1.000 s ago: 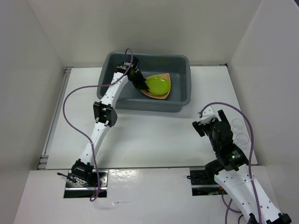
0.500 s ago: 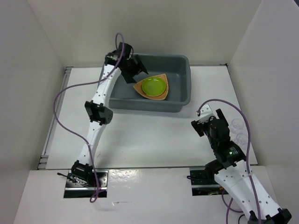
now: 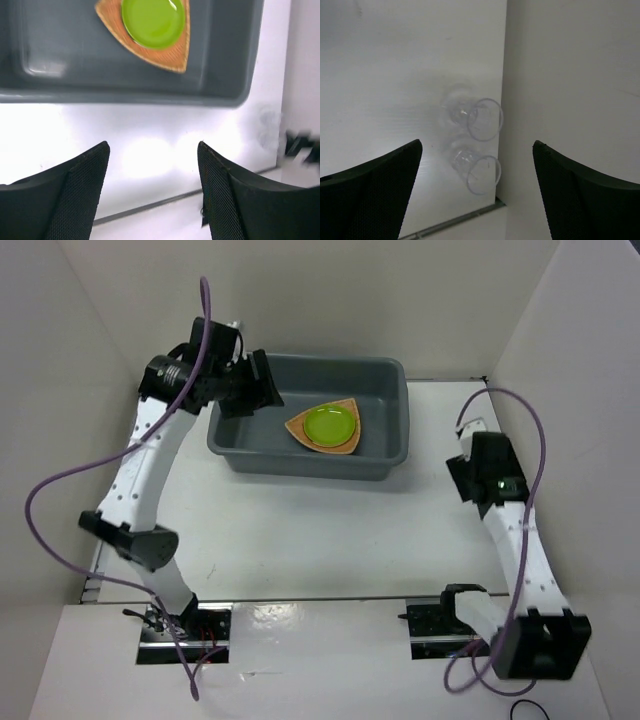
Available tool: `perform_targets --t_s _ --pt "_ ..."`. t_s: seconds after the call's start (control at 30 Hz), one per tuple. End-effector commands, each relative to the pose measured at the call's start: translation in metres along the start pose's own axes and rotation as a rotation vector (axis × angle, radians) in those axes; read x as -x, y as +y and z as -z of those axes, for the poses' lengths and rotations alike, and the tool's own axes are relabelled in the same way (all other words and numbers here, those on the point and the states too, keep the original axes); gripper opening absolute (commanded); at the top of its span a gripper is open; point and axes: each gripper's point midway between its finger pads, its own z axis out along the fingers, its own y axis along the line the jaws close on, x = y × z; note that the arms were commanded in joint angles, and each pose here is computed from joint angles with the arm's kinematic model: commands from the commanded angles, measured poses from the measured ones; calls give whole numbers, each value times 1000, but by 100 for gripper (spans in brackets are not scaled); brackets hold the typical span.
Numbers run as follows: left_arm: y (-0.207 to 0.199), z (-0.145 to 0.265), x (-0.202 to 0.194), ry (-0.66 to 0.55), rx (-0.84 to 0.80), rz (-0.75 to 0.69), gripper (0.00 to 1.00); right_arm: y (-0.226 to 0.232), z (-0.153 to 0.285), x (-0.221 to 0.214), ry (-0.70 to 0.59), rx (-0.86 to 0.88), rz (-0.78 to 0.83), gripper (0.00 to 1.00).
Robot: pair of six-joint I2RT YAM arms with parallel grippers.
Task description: Place the mixed dishes into the plastic bin
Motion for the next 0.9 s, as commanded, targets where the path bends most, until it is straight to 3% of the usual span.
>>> perform_targets --t_s 0.0,0.03,0.1,0.23,0.7,0.87 --pt "-1 21 -25 -3 -71 -46 78 -43 -18 -22 197 -16 26 93" --pt "3 5 -52 64 -108 -26 78 -54 -21 -24 224 -30 13 92" --pt "4 32 -64 41 -165 -4 78 -56 -34 -41 297 -8 18 92" --pt "25 39 -91 109 -105 -21 79 -53 -48 -67 332 -20 20 92" --pt "53 43 -120 174 -14 -4 81 -4 -88 -96 367 175 53 78" --pt "56 42 -124 182 -7 6 82 4 -98 -97 370 231 61 62"
